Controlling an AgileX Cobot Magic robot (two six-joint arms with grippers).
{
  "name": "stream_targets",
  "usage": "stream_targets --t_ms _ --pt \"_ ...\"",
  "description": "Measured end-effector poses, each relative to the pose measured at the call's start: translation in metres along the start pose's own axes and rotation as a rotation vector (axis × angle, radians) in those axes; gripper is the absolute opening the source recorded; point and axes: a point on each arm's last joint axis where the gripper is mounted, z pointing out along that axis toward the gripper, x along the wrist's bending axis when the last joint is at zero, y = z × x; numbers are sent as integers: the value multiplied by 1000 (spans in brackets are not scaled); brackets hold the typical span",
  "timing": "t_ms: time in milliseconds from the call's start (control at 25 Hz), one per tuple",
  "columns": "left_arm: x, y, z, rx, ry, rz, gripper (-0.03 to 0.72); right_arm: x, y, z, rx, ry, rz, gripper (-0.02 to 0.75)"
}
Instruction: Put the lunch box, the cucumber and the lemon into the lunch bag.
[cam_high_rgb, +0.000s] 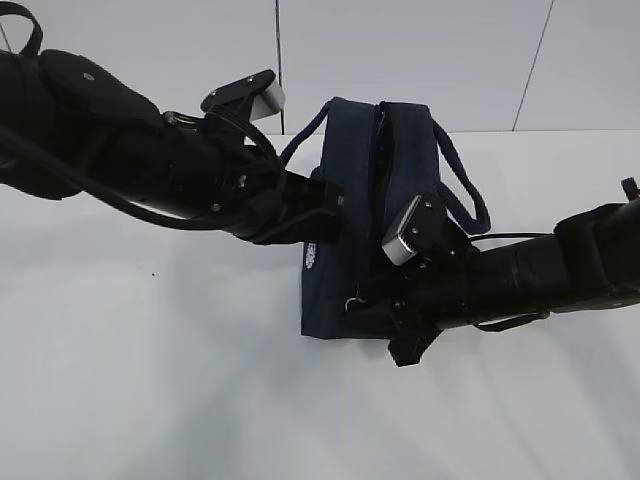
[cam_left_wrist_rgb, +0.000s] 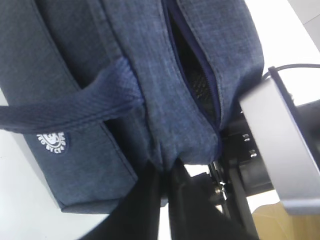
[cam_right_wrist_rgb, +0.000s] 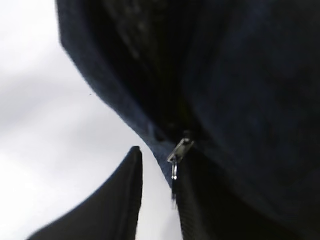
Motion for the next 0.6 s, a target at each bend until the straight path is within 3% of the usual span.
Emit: stream_targets --t_ms 600 --pt "0 0 0 0 0 0 -6 0 0 0 0 0 0 190"
